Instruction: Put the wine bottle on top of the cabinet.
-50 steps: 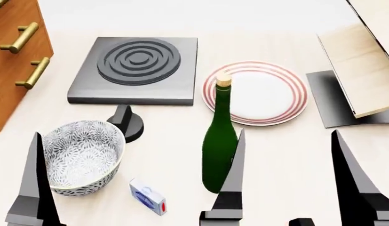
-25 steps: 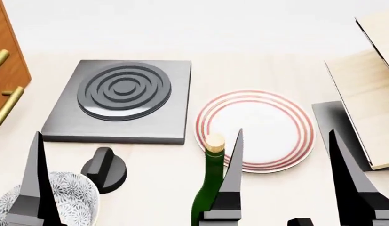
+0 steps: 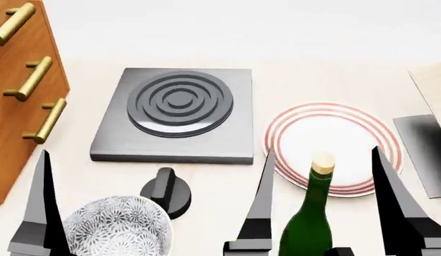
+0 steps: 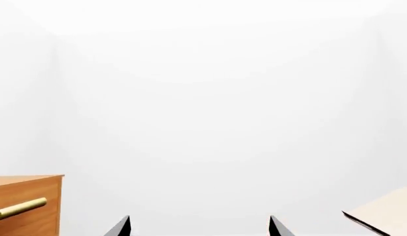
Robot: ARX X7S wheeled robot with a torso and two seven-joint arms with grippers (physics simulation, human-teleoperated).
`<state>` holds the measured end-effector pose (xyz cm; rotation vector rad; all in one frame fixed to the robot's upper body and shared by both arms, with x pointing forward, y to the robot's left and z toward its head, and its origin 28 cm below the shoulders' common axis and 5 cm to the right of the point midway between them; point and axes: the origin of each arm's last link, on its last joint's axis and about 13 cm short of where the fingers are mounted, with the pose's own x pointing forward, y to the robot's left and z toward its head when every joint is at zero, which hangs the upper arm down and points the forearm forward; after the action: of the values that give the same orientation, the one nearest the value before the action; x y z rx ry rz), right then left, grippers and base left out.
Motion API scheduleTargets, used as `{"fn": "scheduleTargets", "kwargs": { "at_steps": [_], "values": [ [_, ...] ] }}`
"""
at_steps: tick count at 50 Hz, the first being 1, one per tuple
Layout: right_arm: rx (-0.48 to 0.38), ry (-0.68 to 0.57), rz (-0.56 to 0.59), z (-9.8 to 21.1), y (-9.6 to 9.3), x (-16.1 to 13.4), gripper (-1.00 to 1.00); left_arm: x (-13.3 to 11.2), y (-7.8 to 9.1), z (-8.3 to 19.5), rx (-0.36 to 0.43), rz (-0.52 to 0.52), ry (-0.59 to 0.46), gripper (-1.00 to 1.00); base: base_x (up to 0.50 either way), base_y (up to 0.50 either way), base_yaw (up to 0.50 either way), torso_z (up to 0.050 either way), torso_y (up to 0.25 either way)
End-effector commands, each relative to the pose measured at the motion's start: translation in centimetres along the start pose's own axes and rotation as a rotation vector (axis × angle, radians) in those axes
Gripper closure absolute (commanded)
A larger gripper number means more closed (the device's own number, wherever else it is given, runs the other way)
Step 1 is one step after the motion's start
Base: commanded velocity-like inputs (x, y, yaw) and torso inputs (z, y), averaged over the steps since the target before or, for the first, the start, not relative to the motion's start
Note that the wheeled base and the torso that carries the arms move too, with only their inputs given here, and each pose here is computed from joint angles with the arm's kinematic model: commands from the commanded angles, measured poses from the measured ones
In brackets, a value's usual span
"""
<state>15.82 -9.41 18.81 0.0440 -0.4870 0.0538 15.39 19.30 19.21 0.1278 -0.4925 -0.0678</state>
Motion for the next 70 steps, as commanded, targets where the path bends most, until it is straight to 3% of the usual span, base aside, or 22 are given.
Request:
{"fn": "scheduleTargets", "kwargs": {
  "at_steps": [1,15,31,40,54,60,70],
  "values": [
    [-0.001,0.000,0.004,0.1,0.0,0.0,-1.00,0.0,0.0,0.0,0.000,0.000,0.000,-1.00,0.00,0.50,0.00,0.000,0.000],
    [0.007,0.003,0.012,0.1,0.1,-0.1,-1.00,0.0,0.0,0.2,-0.014,-0.003,-0.004,-1.00,0.01,0.50,0.00,0.000,0.000],
    [-0.018,0.004,-0.021,0.5,-0.8,-0.1,-1.00,-0.1,0.0,0.2,-0.026,0.000,0.000,-1.00,0.00,0.01,0.00,0.000,0.000],
    [-0.075,-0.001,-0.064,0.5,-2.1,2.3,-1.00,-0.1,0.2,0.3,-0.035,0.004,-0.004,-1.00,0.00,0.00,0.00,0.000,0.000],
    [-0.249,0.146,-0.128,-2.7,-5.3,5.4,-1.00,-0.1,0.3,0.7,-0.038,0.010,-0.012,-1.00,0.00,0.00,0.00,0.000,0.000],
    [-0.266,0.192,-0.193,-3.8,-6.9,6.1,-1.00,-0.1,0.5,0.8,-0.037,0.019,-0.015,-1.00,0.00,0.00,0.00,0.000,0.000],
    [-0.239,0.209,-0.235,-4.1,-7.9,6.3,-1.00,-0.2,0.4,0.6,-0.036,0.021,-0.009,-1.00,0.00,0.00,0.00,0.000,0.000]
  ]
}}
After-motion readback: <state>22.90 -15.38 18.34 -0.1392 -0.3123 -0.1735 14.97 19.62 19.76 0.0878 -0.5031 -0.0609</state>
